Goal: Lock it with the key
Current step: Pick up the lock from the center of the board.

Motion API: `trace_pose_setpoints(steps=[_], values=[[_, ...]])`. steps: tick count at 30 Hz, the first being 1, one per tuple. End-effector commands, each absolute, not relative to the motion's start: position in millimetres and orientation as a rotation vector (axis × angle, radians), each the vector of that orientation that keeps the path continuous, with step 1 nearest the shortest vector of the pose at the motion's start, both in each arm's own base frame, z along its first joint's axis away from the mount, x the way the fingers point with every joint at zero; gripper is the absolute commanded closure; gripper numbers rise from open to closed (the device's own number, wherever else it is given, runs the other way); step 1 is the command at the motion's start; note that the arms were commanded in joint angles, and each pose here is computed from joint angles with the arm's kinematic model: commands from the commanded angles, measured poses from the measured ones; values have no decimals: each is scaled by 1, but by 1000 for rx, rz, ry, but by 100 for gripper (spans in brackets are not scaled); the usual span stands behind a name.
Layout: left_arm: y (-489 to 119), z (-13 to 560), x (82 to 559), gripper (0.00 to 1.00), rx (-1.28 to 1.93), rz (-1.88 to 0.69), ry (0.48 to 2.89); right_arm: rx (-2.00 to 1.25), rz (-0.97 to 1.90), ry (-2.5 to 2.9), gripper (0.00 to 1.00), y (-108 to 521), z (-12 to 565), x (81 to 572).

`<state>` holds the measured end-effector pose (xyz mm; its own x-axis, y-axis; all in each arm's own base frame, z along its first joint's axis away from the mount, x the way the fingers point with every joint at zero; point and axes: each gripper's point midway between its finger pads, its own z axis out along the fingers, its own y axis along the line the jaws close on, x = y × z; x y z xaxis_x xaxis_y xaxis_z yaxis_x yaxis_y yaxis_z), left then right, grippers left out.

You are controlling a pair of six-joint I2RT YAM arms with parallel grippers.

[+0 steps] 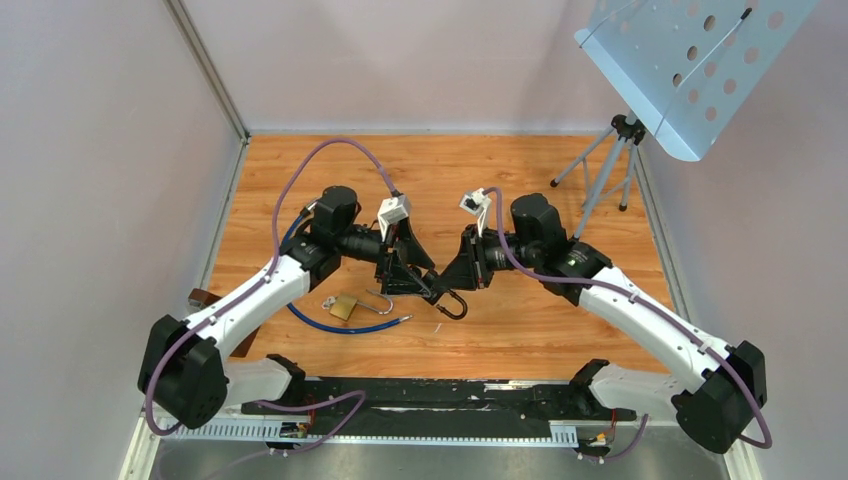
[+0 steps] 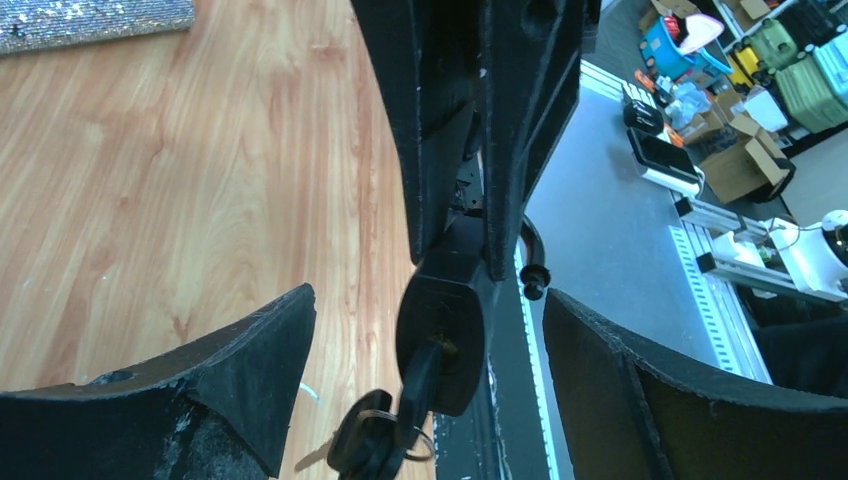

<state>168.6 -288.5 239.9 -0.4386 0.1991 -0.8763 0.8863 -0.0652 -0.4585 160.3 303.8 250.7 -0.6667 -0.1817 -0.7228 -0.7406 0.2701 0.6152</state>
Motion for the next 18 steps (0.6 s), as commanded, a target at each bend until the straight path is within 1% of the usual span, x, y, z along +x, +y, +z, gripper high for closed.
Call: trace_pose_setpoints(steps=[1,3,4,5,6,7,8,9,10,11,12,13,15,16,17,18], values=[[-298,248,166,13,1221,-1609,1567,-876,1493,1824,100,311,311,155],[-303,247,165,25,1222,-1632,1573,-875,1492,1825,100,313,311,157],[-304,248,166,29,1224,-1637,1572,-875,1491,1825,100,314,311,159],[-306,246,165,35,1225,-1651,1579,-872,1490,1828,100,315,311,160],[-307,246,165,39,1225,-1656,1582,-872,1490,1828,100,316,311,161],[-307,243,165,44,1224,-1666,1594,-873,1491,1828,100,316,311,161],[-308,242,165,47,1224,-1669,1599,-874,1492,1828,100,317,311,162],[-308,240,165,55,1223,-1671,1608,-873,1491,1829,100,317,311,162],[-308,240,165,59,1224,-1672,1608,-872,1490,1830,100,317,311,163],[-307,241,164,70,1227,-1674,1600,-869,1487,1832,100,318,310,164],[-307,243,163,77,1228,-1675,1589,-865,1485,1837,100,318,309,165],[-307,248,163,94,1225,-1676,1564,-855,1478,1845,100,318,307,166],[-307,255,164,100,1202,-1648,1545,-816,1456,1863,100,316,304,170],[-307,259,165,100,1188,-1633,1539,-788,1442,1873,94,315,304,173],[-307,260,170,100,1157,-1602,1550,-758,1421,1881,80,313,303,177],[-306,264,170,100,1135,-1587,1552,-722,1397,1891,58,311,302,181]])
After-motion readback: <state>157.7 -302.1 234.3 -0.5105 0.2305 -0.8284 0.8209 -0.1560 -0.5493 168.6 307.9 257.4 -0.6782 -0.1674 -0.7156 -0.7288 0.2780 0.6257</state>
